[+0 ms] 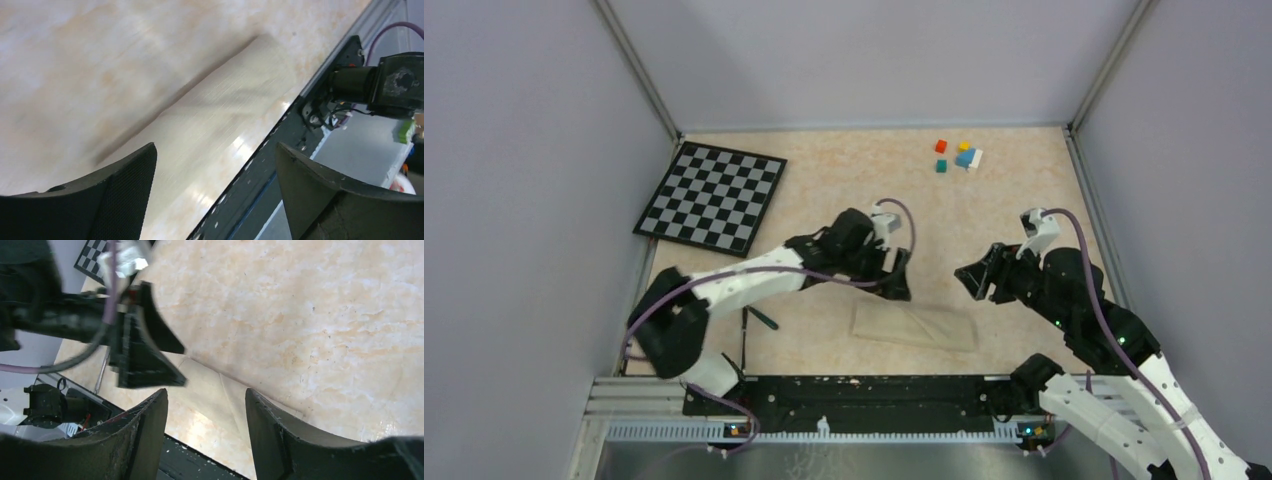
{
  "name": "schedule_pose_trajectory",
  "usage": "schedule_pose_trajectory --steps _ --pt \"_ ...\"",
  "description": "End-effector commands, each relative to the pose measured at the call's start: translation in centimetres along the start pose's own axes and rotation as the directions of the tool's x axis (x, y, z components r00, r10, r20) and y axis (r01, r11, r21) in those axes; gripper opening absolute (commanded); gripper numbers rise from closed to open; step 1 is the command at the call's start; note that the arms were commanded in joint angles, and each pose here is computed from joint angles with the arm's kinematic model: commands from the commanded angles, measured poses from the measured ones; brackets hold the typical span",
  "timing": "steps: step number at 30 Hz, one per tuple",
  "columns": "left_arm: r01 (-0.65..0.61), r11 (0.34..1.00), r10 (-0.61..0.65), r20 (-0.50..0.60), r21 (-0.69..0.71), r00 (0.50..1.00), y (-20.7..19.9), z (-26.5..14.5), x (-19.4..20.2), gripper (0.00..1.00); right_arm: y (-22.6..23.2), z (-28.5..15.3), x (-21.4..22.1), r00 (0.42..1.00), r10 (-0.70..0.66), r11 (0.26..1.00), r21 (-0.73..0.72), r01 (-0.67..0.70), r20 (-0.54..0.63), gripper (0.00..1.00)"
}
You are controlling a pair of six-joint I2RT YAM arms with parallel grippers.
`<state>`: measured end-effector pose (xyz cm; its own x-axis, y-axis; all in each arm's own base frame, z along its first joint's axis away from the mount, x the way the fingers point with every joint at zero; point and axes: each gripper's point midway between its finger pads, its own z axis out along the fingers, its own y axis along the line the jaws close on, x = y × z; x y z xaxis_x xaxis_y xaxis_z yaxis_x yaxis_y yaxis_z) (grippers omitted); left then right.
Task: Fold the napkin into a case and place the utensils inside
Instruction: Move the smaller rectangle folded napkin to the center of the board.
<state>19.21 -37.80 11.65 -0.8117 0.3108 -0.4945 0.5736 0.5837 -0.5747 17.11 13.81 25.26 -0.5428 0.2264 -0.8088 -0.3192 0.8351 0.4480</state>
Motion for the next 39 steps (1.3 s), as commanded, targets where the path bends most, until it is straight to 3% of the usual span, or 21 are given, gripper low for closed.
schedule_pose_trajectory --steps 1,5,9,14,26,39 --pt "0.168 0.973 -0.165 0.037 -0.156 0.986 5.3 -6.0 4.9 0.90 1.0 -0.9 -1.9 0.998 -0.009 0.999 -0.034 0.010 0.057 0.58" --pt "0.339 0.932 -0.321 0.143 -0.129 0.936 7.2 -8.1 7.7 0.87 1.6 -0.8 -2.0 0.998 0.008 0.998 -0.068 -0.003 0.062 0.58" --pt "0.413 0.910 -0.392 0.247 -0.038 0.886 6.9 -7.9 7.1 0.88 2.4 -0.9 -2.2 0.998 0.015 0.995 -0.103 -0.009 0.064 0.58" --pt "0.473 0.875 -0.428 0.291 -0.105 0.856 9.4 -6.4 7.0 0.83 2.8 -0.9 -2.2 0.998 0.022 0.992 -0.125 -0.015 0.058 0.58" --pt "0.428 0.903 -0.422 0.129 -0.025 0.897 5.4 -0.8 7.9 0.47 3.0 -0.8 -2.3 0.997 0.020 0.990 -0.142 -0.010 0.070 0.58" --pt "0.369 0.924 -0.373 0.021 0.098 0.928 -2.6 9.0 4.9 0.40 2.7 -1.3 -2.4 0.997 0.004 0.992 -0.126 0.006 0.081 0.58"
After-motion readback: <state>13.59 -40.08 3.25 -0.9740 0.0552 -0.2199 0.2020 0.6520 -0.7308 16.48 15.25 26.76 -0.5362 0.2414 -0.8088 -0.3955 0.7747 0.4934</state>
